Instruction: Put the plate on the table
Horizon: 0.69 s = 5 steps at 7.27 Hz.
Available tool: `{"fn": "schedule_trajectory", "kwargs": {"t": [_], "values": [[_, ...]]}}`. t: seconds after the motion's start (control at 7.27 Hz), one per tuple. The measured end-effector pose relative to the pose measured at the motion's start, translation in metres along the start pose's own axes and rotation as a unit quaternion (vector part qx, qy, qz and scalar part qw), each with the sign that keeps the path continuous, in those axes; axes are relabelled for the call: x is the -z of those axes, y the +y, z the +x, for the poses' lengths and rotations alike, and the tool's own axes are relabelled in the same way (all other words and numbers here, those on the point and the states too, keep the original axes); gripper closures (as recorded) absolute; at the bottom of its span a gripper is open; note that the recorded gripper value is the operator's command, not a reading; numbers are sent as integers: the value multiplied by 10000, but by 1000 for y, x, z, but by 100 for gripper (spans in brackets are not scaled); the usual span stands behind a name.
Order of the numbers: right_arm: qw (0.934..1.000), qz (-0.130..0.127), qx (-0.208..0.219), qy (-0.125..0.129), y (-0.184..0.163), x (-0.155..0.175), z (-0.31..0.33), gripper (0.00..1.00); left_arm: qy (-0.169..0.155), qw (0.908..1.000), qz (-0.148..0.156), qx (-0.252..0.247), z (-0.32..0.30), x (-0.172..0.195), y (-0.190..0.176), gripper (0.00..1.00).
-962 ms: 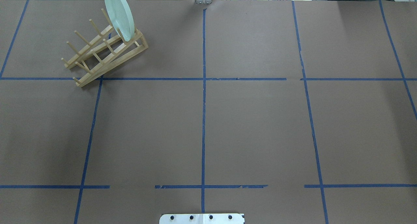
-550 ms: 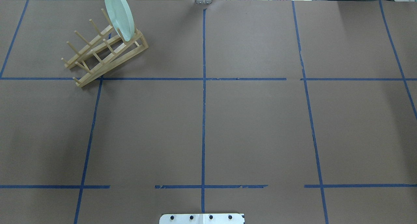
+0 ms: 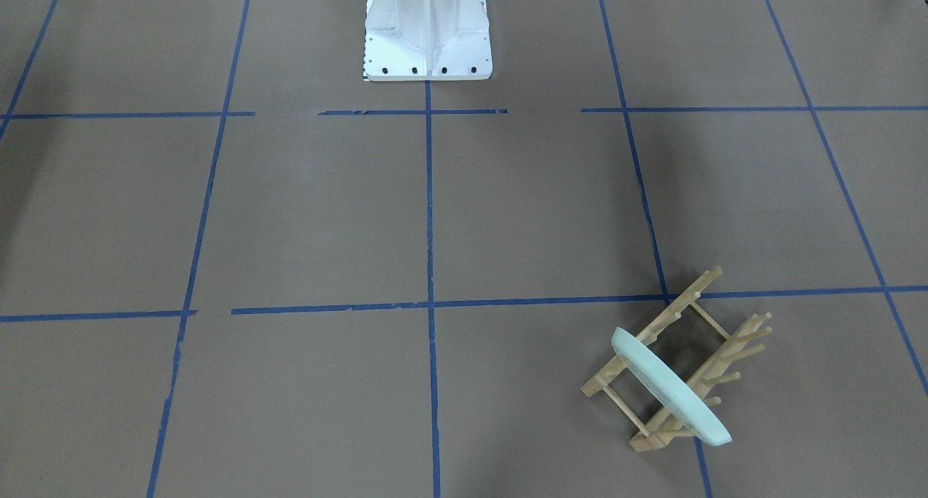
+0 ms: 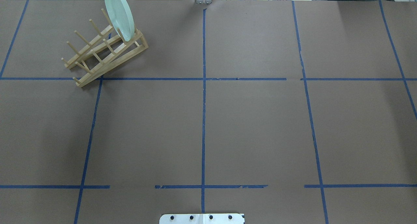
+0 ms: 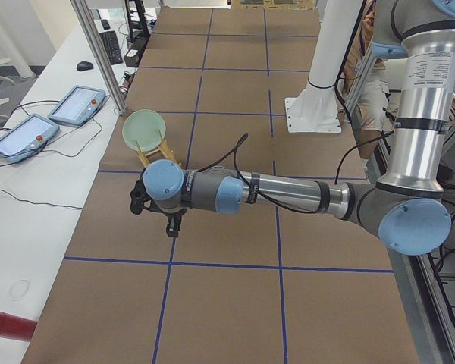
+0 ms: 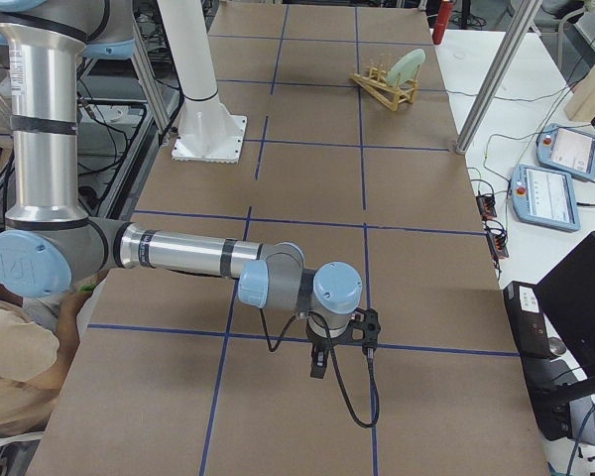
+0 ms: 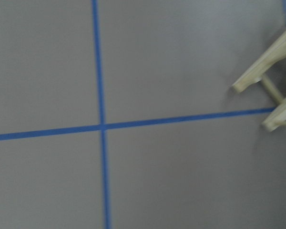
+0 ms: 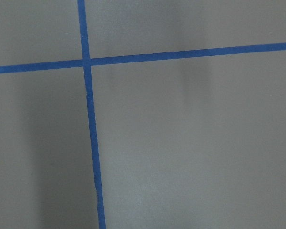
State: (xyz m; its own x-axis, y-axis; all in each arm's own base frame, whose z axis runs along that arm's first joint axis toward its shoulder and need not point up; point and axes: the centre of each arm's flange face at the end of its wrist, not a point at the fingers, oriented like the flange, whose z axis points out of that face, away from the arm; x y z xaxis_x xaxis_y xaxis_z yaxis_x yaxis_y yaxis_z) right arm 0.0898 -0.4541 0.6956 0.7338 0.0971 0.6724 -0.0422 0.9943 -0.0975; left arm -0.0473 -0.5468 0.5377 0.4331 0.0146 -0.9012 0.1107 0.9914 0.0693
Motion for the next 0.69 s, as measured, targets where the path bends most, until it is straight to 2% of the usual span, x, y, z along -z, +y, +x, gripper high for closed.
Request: {"fn": "schedule_trajectory", "kwargs": {"t": [0.14,0.28,0.41,0.55,0.69], "values": [[10000,0,0,0,0,0,0,0,161,9995,155,233,43,-12,-20,1],[10000,0,0,0,0,0,0,0,194,9982,368,425,85,-33,-40,0],[10000,0,0,0,0,0,0,0,222,9963,632,545,129,-70,-53,0],[10000,0,0,0,0,0,0,0,379,9923,952,700,168,-102,-60,0],[10000,0,0,0,0,0,0,0,719,9825,1336,1079,203,-120,-69,0]]}}
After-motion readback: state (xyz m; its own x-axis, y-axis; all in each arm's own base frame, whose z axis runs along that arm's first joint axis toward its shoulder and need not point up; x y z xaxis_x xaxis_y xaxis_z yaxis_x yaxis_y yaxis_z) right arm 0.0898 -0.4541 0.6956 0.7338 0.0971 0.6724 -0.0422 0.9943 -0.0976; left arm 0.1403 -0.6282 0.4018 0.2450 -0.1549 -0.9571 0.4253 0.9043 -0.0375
